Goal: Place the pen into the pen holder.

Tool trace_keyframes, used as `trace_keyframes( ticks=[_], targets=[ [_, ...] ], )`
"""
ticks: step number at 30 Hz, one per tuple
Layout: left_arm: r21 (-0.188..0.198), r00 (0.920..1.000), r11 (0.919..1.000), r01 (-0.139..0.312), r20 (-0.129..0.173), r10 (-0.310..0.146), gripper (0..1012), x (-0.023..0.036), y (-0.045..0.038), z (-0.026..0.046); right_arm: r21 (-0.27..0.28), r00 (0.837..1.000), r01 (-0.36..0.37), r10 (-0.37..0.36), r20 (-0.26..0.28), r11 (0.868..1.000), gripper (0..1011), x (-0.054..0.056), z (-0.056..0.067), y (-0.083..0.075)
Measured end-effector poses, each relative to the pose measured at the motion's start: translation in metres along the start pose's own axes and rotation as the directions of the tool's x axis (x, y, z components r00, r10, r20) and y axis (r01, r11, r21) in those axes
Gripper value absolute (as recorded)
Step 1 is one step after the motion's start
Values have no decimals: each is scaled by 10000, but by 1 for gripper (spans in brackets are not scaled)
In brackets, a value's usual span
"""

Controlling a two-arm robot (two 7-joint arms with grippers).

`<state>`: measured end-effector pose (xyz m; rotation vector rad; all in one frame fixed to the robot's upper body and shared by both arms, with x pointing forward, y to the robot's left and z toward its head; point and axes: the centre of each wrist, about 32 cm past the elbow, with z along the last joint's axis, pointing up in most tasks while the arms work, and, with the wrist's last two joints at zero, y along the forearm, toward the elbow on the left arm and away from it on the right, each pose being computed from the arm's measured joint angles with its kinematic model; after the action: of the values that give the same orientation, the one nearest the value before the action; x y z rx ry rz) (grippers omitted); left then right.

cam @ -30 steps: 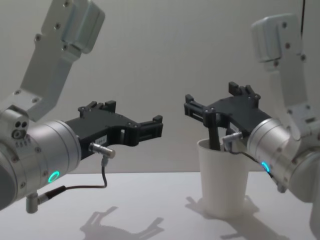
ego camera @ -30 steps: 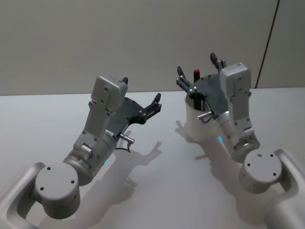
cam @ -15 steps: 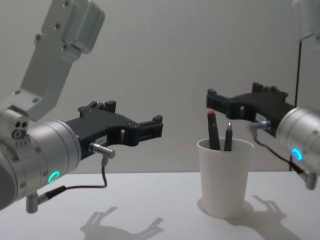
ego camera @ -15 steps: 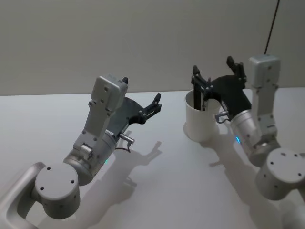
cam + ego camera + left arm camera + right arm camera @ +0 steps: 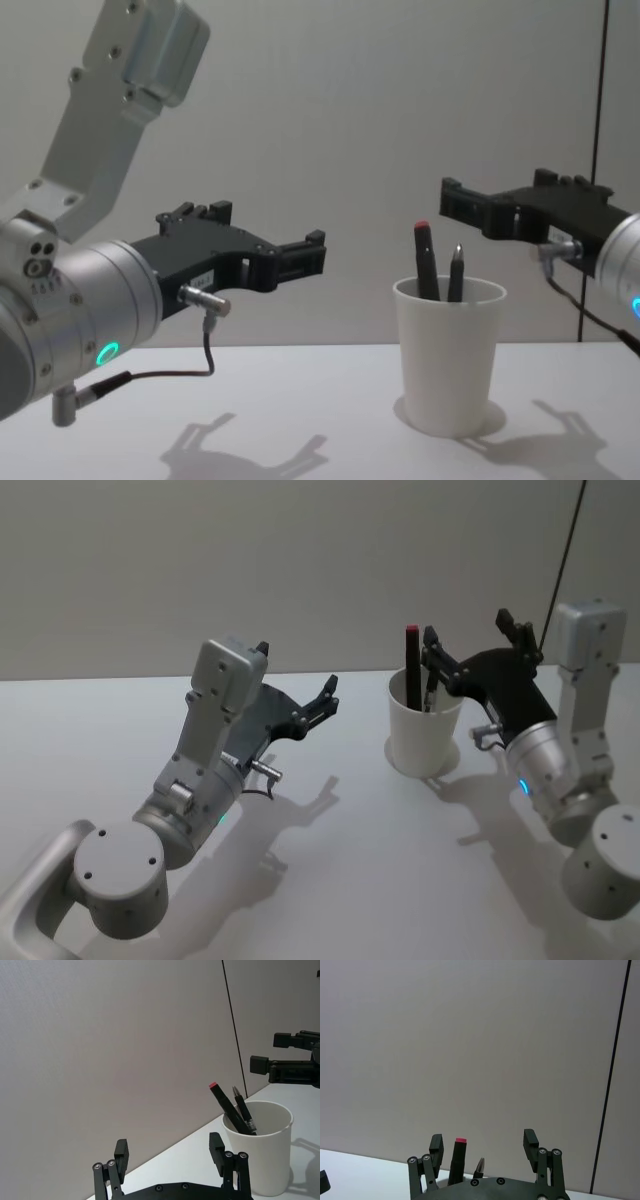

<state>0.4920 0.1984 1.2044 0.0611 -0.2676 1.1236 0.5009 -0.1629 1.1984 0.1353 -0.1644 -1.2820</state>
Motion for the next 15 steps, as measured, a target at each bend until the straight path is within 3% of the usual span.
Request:
trace_keyframes(
  ticks=[15],
  targets=[
    [1, 10000, 10000, -1, -1, 1, 1001, 0, 0, 0, -526, 9999, -139, 137, -35, 9985, 1002, 262, -26, -328]
  ],
)
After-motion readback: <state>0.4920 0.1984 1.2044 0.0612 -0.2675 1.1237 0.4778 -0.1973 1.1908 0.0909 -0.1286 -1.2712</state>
